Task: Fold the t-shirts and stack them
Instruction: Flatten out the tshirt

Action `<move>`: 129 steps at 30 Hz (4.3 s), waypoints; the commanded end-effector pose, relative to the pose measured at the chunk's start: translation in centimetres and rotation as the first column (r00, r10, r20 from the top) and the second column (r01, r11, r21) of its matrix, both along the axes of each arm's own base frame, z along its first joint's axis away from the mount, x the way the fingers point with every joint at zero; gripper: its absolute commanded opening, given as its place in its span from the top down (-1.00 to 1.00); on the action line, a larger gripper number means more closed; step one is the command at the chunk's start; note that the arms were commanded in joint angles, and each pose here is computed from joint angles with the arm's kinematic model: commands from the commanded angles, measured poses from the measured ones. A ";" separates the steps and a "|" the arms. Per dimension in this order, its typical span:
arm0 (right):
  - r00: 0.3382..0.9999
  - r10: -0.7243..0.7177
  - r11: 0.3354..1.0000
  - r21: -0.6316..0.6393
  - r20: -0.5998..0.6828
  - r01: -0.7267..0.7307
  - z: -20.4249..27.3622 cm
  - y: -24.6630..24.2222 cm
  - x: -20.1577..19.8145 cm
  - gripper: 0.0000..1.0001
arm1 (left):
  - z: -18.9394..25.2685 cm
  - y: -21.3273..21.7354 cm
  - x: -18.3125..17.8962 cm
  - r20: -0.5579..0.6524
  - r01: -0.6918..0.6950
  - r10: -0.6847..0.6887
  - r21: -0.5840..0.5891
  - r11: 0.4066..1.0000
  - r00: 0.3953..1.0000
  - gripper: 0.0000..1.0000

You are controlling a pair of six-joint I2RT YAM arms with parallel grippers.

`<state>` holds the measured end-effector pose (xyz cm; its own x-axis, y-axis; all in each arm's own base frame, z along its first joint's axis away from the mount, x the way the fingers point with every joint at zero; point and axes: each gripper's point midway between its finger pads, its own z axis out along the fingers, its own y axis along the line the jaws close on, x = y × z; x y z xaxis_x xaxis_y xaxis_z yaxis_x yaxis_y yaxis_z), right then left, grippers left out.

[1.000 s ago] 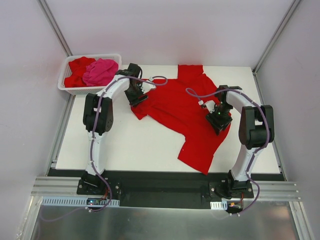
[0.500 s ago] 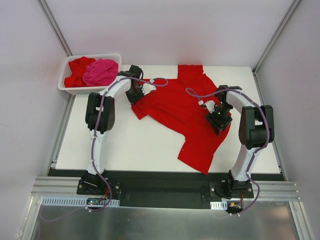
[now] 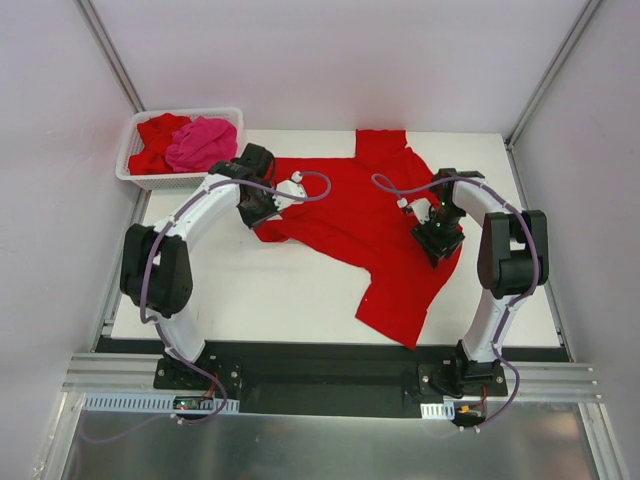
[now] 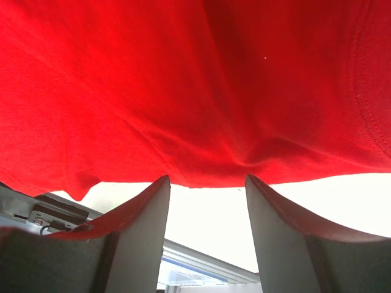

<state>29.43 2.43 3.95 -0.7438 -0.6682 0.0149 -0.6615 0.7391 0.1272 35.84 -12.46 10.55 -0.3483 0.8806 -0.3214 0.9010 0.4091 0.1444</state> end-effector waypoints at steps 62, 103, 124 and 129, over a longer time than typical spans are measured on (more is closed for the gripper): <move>0.999 0.047 0.998 0.043 -0.004 -0.047 0.4 2.2 0.0 0.05 | 9.8 3.0 -14.0 0.083 0.093 -0.121 0.291 0.952 0.989 0.21; 0.962 0.263 0.959 0.129 -0.070 -0.252 -1.6 8.7 -5.0 -0.71 | 12.4 -0.4 7.0 0.291 -0.159 0.183 -0.103 0.982 0.939 -0.99; 0.957 0.284 0.950 0.117 0.054 -0.289 6.6 6.3 -3.9 -0.73 | 11.8 -0.4 6.4 0.271 -0.173 0.207 -0.143 0.974 0.940 -0.99; 0.884 0.232 0.967 0.000 0.406 -0.254 9.9 5.8 3.2 -0.74 | 11.7 -2.0 8.8 0.274 -0.134 0.178 -0.170 0.976 0.945 -0.99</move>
<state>27.76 8.41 9.64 -0.5207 -0.8447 -0.1238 -0.8535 0.5113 0.1004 42.44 -12.93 20.92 -0.3934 0.7813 -0.4846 0.7516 0.5768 0.3199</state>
